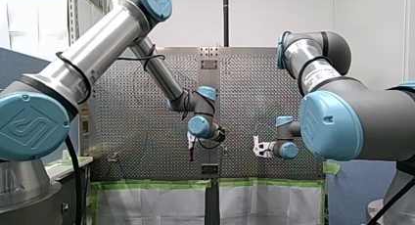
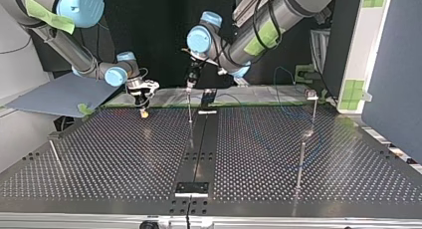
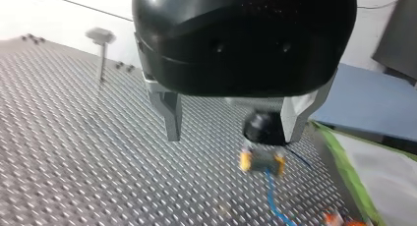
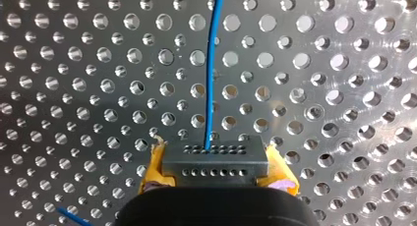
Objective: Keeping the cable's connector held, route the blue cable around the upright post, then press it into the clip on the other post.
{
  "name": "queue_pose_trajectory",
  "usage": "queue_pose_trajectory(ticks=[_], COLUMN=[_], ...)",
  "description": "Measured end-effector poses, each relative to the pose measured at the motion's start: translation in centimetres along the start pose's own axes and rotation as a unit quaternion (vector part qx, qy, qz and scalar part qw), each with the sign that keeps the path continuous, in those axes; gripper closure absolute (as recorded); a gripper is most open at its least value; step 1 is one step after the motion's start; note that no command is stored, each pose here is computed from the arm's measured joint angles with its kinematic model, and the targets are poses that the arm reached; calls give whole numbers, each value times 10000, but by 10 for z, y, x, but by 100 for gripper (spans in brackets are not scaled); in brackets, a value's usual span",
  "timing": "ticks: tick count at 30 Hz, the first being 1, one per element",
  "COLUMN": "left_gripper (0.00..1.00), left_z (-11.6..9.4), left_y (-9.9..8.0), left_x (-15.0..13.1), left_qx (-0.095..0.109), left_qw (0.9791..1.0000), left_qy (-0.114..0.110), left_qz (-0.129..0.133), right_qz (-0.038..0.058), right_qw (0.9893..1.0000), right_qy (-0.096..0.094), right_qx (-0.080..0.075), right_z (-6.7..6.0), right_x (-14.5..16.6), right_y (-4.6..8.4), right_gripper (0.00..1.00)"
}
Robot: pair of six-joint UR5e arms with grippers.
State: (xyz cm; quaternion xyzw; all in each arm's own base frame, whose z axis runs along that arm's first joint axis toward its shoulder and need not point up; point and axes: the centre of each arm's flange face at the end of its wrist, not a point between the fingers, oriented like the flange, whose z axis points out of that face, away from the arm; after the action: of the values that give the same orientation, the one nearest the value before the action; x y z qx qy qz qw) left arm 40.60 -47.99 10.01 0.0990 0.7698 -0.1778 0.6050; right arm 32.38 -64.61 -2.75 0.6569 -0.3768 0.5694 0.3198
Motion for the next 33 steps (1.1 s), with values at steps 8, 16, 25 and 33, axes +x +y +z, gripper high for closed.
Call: queue_pose_trajectory(ticks=[8, 16, 25, 33], left_gripper=[0, 0, 0, 0], left_z=[-33, -61, -96, -128], left_y=[-20, -9, 7, 19], left_x=[-12, -27, -47, -55], left_qx=[22, -277, -629, -830], left_qw=[9988, 9958, 9860, 9823], left_qy=[-308, -458, -819, -896], left_qz=[-372, -738, -1312, -1417], right_qz=[-1, 0, 1, 6], right_qw=[10000, 10000, 10000, 10000], right_qy=[2, 1, 0, -13], right_qx=[12, 17, 19, 13], right_z=[0, 0, 0, 0], right_x=[-1, -2, -2, -3], right_y=[0, 0, 0, 1], right_gripper=[100, 100, 100, 100])
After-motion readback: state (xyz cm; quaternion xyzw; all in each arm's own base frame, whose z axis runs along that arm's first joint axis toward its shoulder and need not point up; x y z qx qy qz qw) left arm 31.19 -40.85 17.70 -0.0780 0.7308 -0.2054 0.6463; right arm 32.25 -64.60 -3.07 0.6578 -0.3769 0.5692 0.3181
